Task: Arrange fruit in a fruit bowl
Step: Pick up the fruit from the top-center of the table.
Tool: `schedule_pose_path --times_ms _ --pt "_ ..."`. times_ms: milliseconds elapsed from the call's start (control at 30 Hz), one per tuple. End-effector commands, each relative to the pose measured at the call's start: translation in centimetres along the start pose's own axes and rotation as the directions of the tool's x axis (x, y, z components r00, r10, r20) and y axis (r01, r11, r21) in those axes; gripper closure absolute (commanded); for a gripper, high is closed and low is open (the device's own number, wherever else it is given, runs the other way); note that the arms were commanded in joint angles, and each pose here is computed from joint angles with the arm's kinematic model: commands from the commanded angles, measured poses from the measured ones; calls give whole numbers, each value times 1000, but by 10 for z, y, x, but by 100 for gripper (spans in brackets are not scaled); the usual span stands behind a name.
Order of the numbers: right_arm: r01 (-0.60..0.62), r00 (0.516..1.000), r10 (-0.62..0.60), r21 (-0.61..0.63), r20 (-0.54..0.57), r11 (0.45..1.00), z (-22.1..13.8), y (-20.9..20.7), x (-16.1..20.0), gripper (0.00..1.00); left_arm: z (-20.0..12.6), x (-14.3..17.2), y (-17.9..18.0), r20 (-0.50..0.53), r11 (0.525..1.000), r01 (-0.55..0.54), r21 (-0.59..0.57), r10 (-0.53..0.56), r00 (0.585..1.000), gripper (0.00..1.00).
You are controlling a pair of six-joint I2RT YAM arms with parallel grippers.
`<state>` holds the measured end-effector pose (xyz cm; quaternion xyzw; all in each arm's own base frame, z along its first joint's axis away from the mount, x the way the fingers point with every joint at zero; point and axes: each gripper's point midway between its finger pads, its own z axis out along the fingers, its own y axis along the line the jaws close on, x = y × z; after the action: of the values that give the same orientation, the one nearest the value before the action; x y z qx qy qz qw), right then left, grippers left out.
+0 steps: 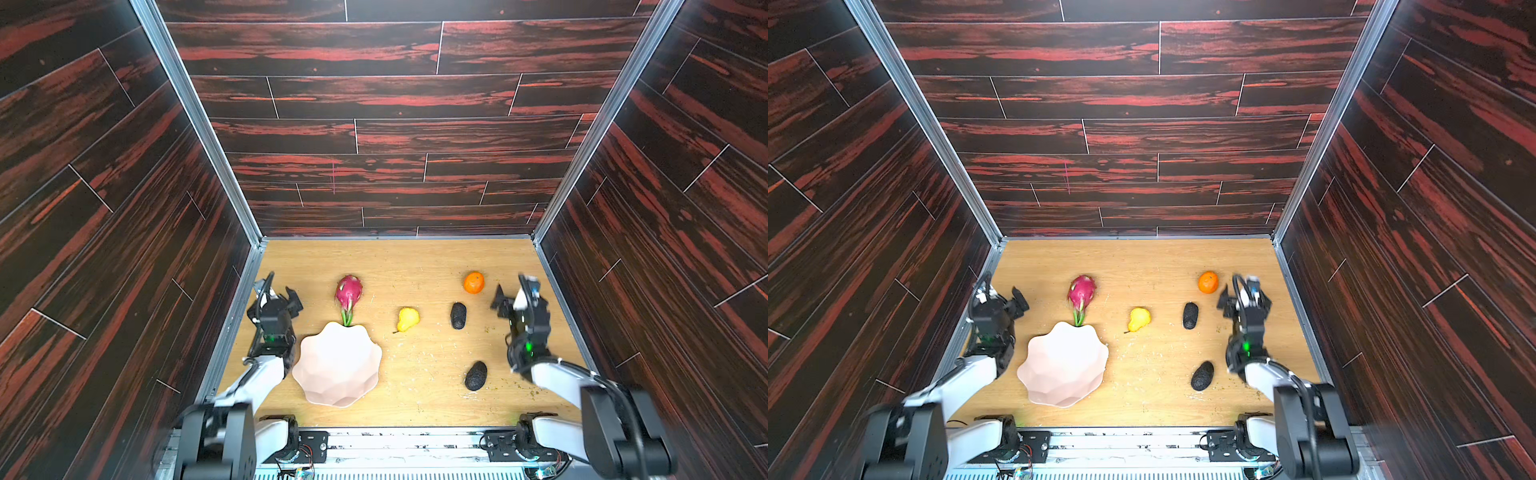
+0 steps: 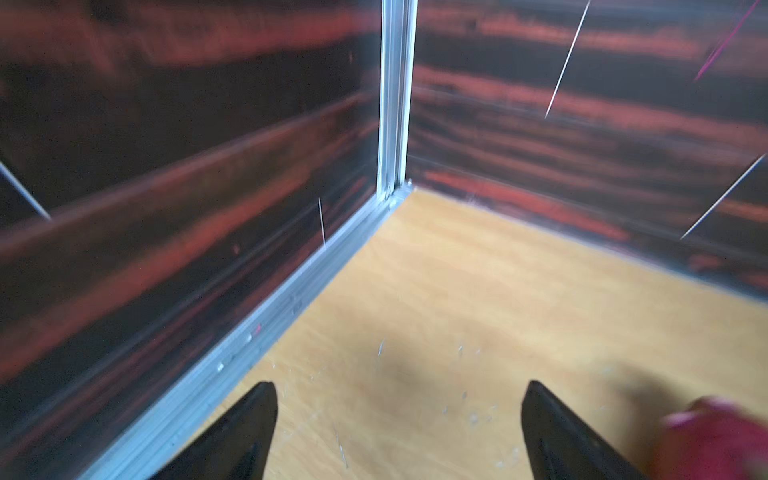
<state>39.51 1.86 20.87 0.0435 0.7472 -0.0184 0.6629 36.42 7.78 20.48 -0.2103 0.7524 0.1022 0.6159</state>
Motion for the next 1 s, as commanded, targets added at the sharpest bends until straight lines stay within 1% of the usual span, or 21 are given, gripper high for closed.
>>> schedule_pose_path --times_ms 0,33,100,167,200,233,267,333,433,500,567,600,733,867,967 --pt "8 961 -75 -244 -265 970 1 73 18 1 -7 -2 -19 -163 997 0 74 12 986 7" --pt "21 956 -117 -333 -270 943 -3 104 18 1 -5 1 -33 -209 991 19 136 10 978 7" --pt "9 948 -170 -510 -269 860 -19 164 20 1 -1 14 -65 -325 960 76 269 17 946 7" --pt "-61 944 -175 -672 -279 738 -43 213 24 1 0 26 -99 -445 910 159 384 32 895 7" --pt "-95 943 -169 -717 -288 691 -53 226 27 1 -1 32 -112 -484 889 185 418 46 874 7" --pt "-133 943 -152 -754 -296 644 -62 238 28 1 0 38 -120 -511 886 185 426 67 857 7" --pt "-167 942 -135 -779 -306 604 -70 245 32 1 0 44 -126 -514 892 159 424 92 853 6" --pt "-212 939 -110 -802 -325 559 -79 252 39 1 0 48 -138 -494 894 95 438 151 857 5" --pt "-239 936 -100 -820 -337 520 -88 257 48 1 0 60 -157 -501 879 48 475 226 836 3" --pt "-251 932 -101 -822 -347 512 -90 257 54 1 2 76 -165 -530 869 28 495 276 802 2" --pt "-262 928 -96 -817 -359 514 -90 257 56 1 8 93 -167 -550 876 -18 482 318 773 1" --pt "-265 929 -90 -817 -358 513 -90 257 56 1 11 100 -168 -556 877 -30 479 330 763 0" --pt "-263 930 -89 -818 -355 512 -89 257 58 1 20 112 -174 -567 880 -54 472 350 746 0" --pt "-259 933 -87 -820 -348 510 -91 256 55 1 25 123 -184 -573 859 -53 508 384 724 0" --pt "-247 938 -88 -825 -335 508 -94 254 53 1 30 145 -187 -612 861 -54 506 403 681 1"
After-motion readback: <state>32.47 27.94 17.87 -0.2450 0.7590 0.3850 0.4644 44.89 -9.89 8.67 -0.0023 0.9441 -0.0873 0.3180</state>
